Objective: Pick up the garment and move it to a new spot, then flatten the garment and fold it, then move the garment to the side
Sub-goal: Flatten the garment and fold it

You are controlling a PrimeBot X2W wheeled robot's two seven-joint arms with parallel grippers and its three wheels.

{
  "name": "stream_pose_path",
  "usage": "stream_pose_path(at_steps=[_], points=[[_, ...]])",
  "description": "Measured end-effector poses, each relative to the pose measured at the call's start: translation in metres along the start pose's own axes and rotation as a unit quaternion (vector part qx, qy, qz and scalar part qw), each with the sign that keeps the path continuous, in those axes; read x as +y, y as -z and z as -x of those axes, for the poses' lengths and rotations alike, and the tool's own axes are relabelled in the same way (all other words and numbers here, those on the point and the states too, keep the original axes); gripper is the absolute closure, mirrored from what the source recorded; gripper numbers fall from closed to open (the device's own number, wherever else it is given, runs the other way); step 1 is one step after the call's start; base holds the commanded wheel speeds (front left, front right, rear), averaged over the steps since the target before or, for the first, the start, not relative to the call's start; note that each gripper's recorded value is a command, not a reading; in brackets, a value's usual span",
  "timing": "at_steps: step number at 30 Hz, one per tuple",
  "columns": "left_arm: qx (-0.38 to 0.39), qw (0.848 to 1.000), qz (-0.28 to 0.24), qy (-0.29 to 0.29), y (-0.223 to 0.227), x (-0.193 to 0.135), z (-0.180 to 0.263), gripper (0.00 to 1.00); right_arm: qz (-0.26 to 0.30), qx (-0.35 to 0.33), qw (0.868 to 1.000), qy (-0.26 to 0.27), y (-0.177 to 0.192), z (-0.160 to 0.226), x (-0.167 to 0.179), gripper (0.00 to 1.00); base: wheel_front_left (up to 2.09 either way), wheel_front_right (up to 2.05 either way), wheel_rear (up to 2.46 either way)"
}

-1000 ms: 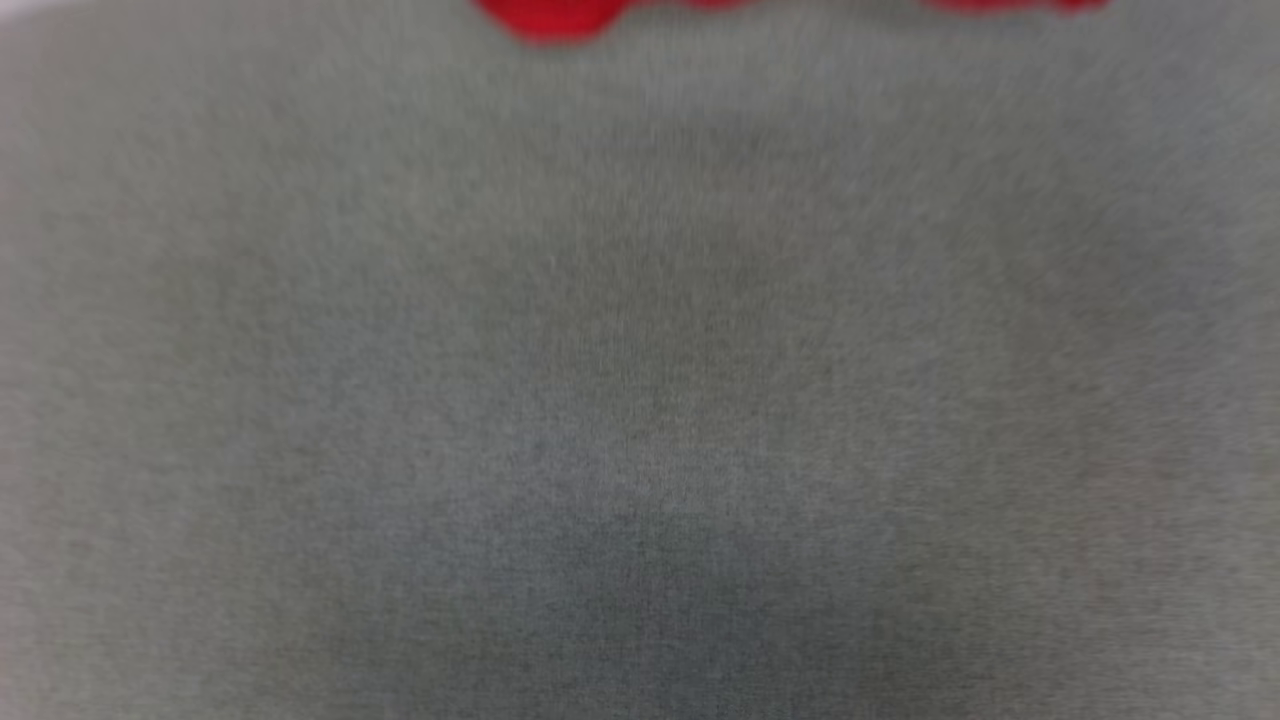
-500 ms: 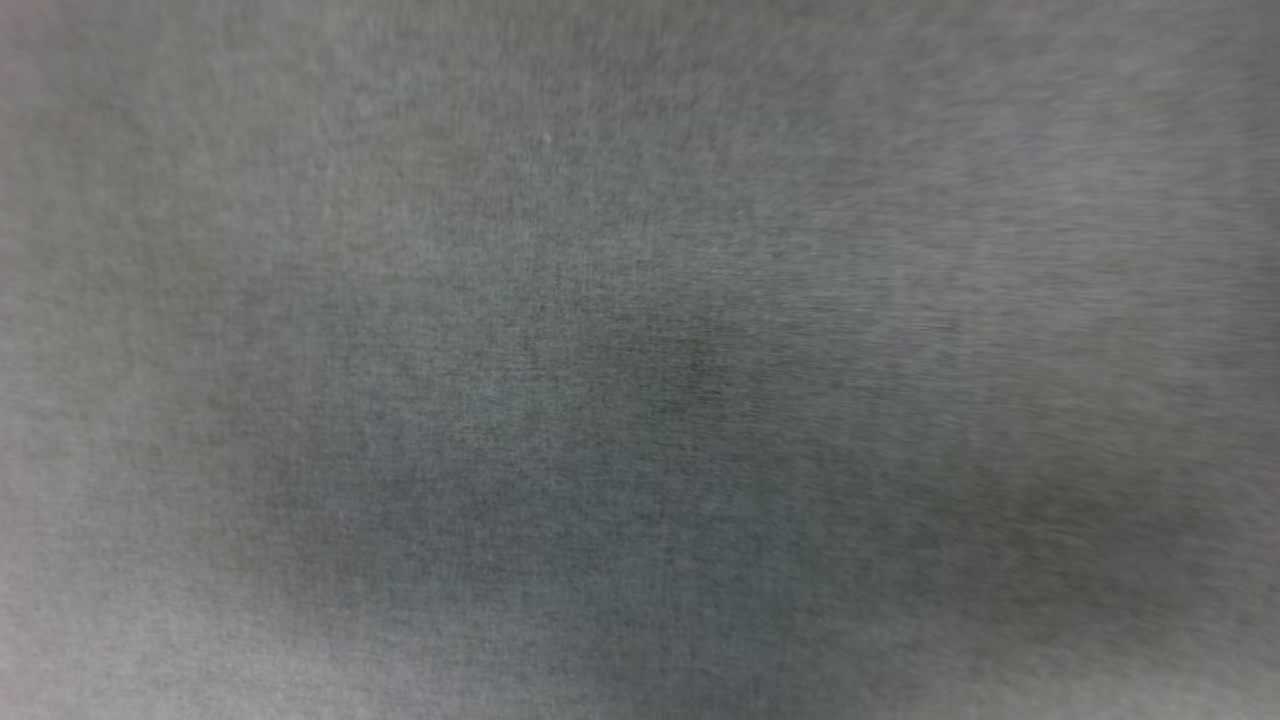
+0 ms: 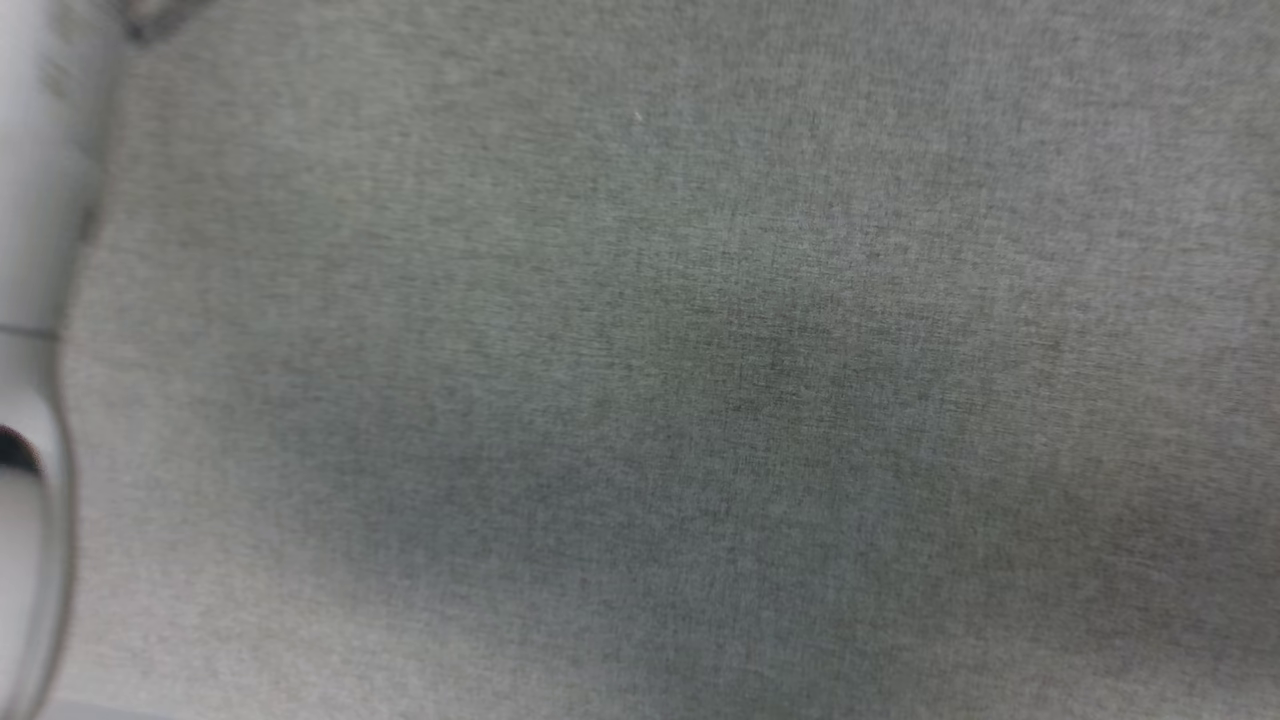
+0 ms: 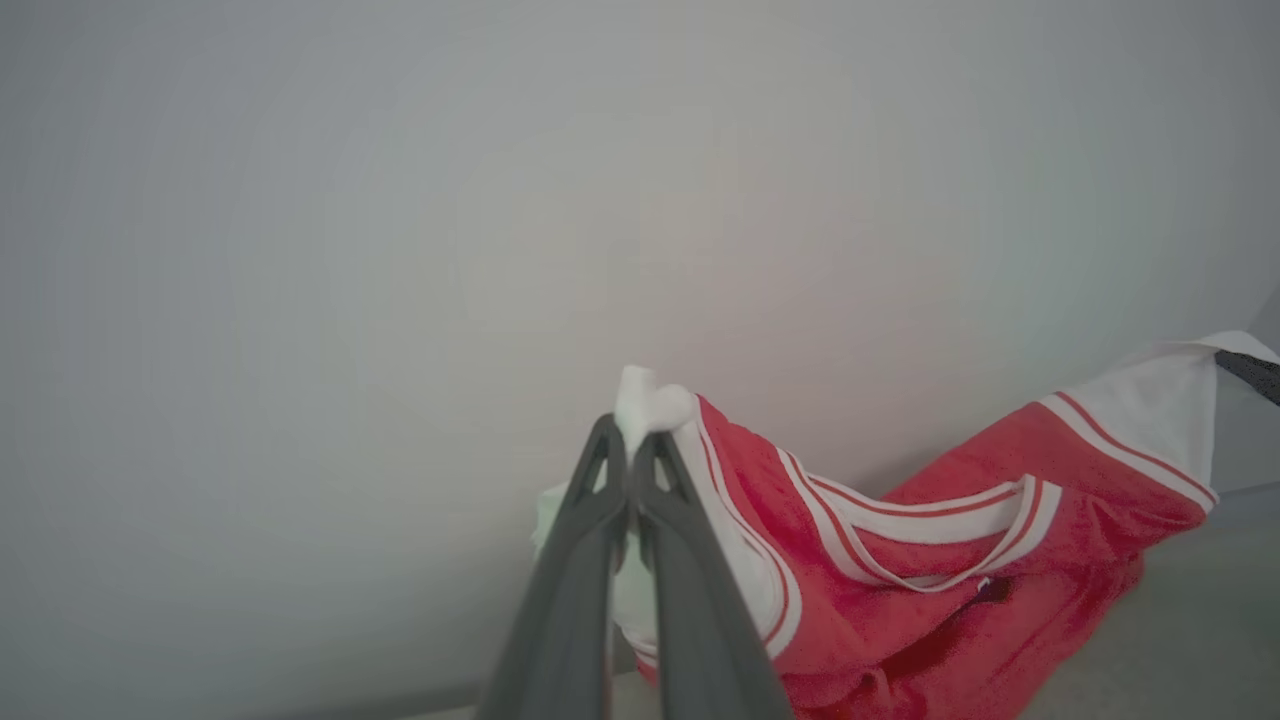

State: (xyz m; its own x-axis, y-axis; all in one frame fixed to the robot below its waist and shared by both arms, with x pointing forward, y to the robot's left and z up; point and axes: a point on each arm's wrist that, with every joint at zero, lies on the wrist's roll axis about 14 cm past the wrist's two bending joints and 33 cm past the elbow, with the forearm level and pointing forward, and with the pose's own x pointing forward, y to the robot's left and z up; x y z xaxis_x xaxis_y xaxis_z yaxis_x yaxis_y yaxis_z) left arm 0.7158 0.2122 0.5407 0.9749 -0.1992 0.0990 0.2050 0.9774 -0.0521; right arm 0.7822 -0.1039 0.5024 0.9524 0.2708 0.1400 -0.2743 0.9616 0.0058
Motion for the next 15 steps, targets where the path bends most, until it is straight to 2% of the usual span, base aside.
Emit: stream_pose_path(at_steps=[1, 3, 9, 15], points=[[0.011, 1.0, 0.006, 0.001, 0.005, -0.002, 0.005, 1.0, -0.018, 0.003, 1.0, 0.004, 0.001, 0.004, 0.0, 1.0, 0.0, 0.0, 0.0], [0.033, 0.999, 0.033, -0.003, 0.011, -0.004, 0.016, 1.0, -0.017, 0.017, 1.0, -0.002, 0.002, 0.012, 0.002, 1.0, 0.0, 0.0, 0.0], [0.06, 0.996, 0.057, 0.013, 0.0, -0.017, 0.05, 1.0, -0.046, 0.035, 0.998, -0.007, -0.018, 0.046, -0.003, 1.0, 0.0, 0.0, 0.0], [0.076, 0.994, 0.079, 0.025, -0.013, -0.025, 0.096, 1.0, -0.055, 0.068, 0.996, -0.017, -0.032, 0.098, -0.014, 1.0, 0.0, 0.0, 0.0]])
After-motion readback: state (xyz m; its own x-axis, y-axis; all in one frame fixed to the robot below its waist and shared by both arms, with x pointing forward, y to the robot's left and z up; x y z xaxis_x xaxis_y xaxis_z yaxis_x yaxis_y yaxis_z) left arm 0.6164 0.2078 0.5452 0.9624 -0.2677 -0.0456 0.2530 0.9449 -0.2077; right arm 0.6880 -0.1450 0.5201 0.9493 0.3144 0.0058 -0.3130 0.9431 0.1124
